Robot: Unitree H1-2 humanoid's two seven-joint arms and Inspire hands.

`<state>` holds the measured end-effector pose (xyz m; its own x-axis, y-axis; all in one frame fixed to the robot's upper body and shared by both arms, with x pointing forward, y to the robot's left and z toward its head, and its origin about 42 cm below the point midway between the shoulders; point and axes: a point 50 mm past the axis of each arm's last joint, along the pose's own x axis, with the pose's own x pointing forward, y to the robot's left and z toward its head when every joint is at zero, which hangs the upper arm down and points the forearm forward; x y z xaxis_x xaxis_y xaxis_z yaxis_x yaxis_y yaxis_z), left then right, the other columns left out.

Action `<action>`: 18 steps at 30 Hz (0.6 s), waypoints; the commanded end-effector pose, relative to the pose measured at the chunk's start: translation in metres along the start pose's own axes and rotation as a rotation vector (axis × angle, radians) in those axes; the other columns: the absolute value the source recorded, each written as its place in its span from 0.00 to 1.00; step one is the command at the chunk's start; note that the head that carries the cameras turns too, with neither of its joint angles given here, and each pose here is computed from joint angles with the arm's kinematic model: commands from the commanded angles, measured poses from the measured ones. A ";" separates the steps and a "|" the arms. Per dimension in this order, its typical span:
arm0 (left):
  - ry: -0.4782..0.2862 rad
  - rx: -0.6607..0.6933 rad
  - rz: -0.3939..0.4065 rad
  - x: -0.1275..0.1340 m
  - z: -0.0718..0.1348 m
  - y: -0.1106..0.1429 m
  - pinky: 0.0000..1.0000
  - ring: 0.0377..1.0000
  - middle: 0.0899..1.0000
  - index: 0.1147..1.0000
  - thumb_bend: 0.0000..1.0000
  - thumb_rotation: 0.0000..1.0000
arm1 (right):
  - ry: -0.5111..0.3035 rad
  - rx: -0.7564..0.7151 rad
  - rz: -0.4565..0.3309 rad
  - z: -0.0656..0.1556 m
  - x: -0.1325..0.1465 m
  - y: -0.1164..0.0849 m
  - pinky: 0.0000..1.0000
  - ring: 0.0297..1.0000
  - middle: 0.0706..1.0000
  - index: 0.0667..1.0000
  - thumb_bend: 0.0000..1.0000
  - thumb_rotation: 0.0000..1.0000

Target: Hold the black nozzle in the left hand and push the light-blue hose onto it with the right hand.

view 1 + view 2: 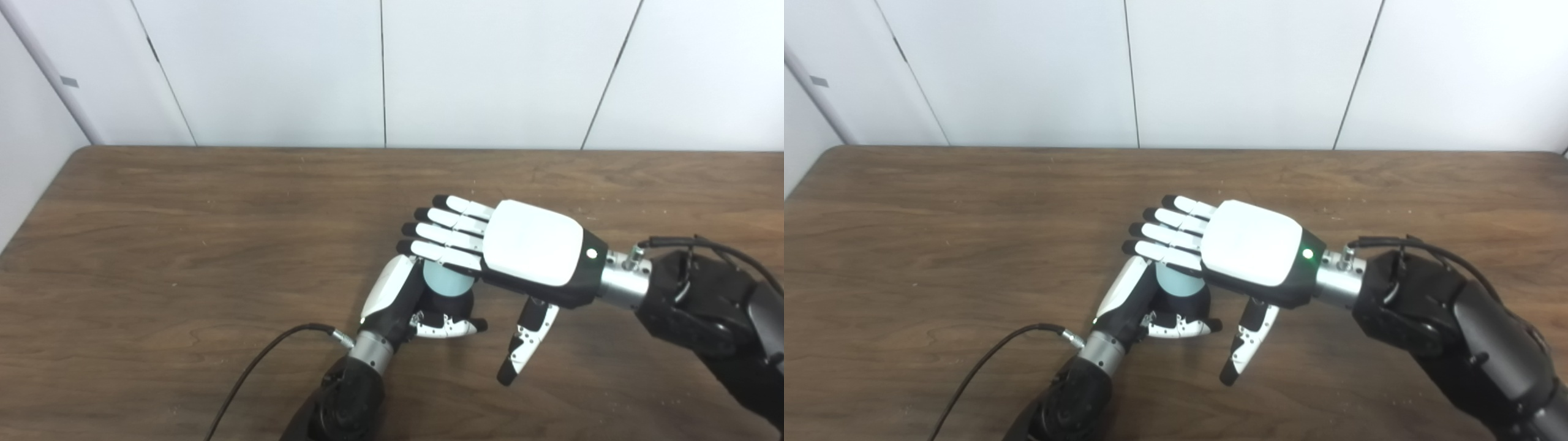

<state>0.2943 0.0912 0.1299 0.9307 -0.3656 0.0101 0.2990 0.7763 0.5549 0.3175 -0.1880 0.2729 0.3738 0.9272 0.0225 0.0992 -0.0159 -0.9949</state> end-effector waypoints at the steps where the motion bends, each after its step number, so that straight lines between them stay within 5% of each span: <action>1: 0.058 0.026 -0.029 -0.005 -0.008 -0.005 1.00 0.84 0.79 0.43 0.51 0.07 | -0.023 -0.003 0.014 0.003 -0.001 0.010 1.00 1.00 1.00 1.00 0.92 0.69; 18: 0.072 -0.011 0.006 -0.005 -0.008 -0.007 1.00 0.82 0.78 0.42 0.51 0.07 | -0.019 -0.088 -0.183 0.002 -0.003 0.015 1.00 1.00 1.00 1.00 0.91 0.77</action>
<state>0.2926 0.0898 0.1291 0.9388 -0.3442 0.0150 0.2826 0.7940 0.5383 0.3162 -0.1895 0.2528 0.3569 0.9152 0.1873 0.2148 0.1148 -0.9699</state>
